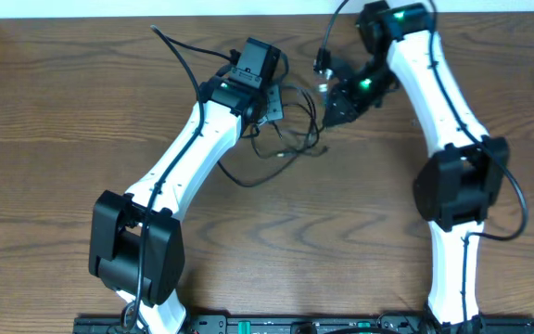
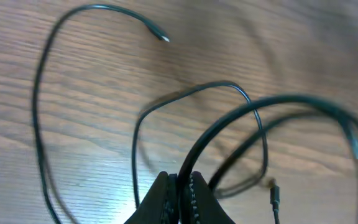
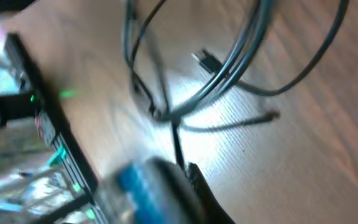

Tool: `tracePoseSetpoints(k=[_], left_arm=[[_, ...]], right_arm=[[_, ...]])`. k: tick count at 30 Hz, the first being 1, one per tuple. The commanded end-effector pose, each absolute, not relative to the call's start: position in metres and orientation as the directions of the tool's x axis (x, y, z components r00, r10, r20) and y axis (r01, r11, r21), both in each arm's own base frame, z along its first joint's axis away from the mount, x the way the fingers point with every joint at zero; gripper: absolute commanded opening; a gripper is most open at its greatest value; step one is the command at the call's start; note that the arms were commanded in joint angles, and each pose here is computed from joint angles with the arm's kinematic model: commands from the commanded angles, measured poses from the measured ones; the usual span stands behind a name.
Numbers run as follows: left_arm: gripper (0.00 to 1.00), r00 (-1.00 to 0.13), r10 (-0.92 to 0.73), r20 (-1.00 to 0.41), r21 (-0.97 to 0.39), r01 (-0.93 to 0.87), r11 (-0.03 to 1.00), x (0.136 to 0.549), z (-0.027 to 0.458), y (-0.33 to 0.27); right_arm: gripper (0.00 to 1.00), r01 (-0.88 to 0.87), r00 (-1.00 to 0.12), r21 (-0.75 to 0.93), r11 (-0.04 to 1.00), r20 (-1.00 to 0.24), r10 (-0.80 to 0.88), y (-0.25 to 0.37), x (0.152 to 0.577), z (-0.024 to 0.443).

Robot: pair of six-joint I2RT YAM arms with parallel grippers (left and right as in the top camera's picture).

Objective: Untangle cables

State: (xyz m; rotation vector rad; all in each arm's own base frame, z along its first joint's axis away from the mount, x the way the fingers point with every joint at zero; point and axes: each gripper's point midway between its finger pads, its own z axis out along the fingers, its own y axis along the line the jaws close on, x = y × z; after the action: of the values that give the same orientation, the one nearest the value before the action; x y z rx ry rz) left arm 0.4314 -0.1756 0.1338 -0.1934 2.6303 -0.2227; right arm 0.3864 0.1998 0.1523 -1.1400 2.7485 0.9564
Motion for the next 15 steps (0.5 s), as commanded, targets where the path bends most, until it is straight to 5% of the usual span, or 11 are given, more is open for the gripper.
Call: tracePoseSetpoints(k=[1,8,15], left_arm=[[0.08,-0.85,-0.216,-0.481,-0.157,-0.159,0.975,0.439,0.134,-0.158],[0.08,-0.879,-0.191,-0.437,-0.204,-0.111,0.973,0.432,0.132,-0.17],[0.07,-0.861,-0.014,-0.508,-0.294,0.158,0.943,0.437,0.155,-0.206]], right_arm=[[0.01,-0.8,-0.58,0.475,0.367,-0.452,-0.678,0.193,0.385,0.192],[0.03,-0.716,-0.694,0.52,0.465,-0.462,-0.553,0.185,0.408,0.199],[0.37,-0.653,-0.757,0.532,0.539,-0.445,-0.479,0.184,0.424,0.199]])
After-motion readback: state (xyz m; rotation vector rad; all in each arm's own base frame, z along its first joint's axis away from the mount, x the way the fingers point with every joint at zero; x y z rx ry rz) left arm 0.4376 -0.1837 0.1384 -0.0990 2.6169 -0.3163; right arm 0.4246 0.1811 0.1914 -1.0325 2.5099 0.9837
